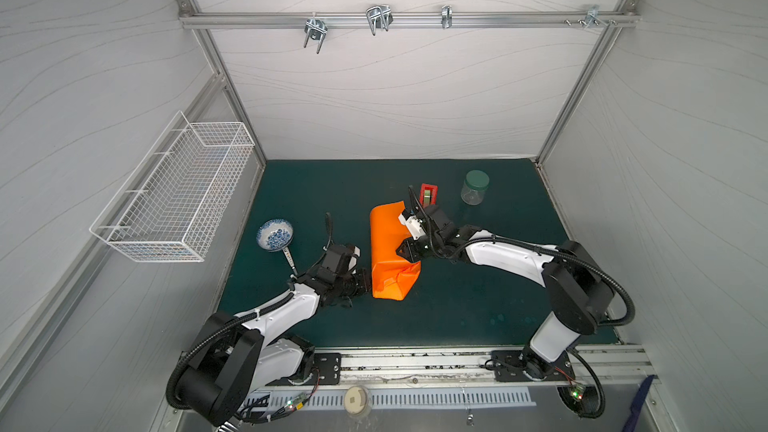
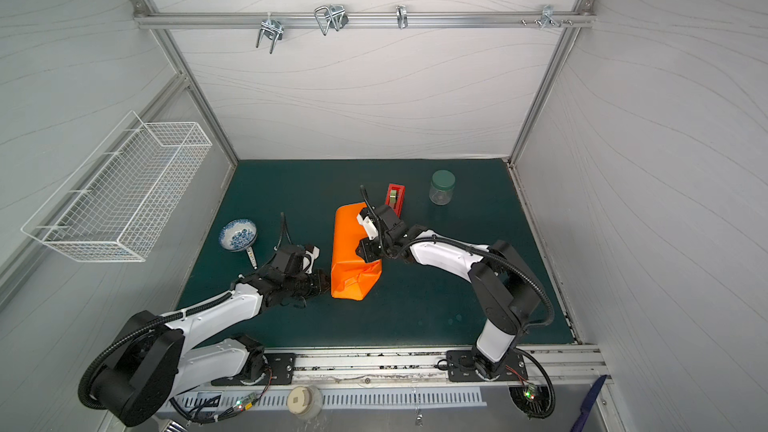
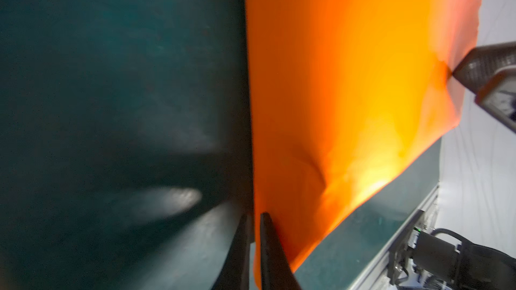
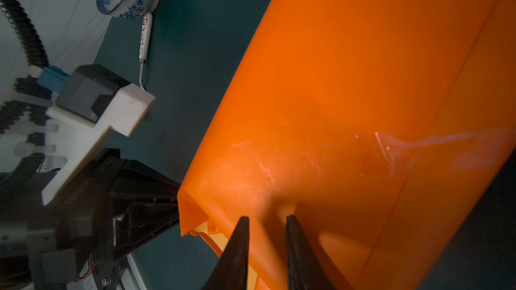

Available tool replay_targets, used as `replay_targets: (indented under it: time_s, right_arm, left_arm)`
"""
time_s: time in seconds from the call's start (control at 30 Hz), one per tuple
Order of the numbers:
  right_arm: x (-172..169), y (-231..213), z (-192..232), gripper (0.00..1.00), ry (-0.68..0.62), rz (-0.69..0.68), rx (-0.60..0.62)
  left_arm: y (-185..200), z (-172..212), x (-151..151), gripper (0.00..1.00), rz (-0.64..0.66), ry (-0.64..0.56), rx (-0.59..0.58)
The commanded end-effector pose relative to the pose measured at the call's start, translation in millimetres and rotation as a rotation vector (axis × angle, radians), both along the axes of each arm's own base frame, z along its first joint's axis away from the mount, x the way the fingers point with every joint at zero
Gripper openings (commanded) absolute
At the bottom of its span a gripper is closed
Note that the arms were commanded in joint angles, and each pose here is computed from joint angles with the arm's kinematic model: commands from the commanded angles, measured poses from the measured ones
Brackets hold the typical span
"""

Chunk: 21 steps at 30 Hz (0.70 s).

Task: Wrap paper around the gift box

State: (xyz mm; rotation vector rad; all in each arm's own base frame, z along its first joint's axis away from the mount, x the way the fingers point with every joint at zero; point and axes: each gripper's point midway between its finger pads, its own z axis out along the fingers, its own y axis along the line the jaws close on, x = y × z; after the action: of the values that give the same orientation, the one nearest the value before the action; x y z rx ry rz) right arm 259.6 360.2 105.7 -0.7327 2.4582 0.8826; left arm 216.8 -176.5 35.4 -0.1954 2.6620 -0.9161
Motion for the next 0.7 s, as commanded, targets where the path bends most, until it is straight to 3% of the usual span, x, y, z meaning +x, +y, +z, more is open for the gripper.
replay_targets:
  time_s: [0.0, 0.67]
  right_arm:
    - [-7, -6, -16, 0.25, 0.037, 0.010, -0.029]
    - [-10, -3, -24, 0.21, 0.063, 0.004, -0.013]
  left_arm:
    - [-14, 14, 9, 0.11, -0.004, -0.051, -0.059]
    - [-43, 17, 22, 0.13, -0.029, -0.084, -0.078]
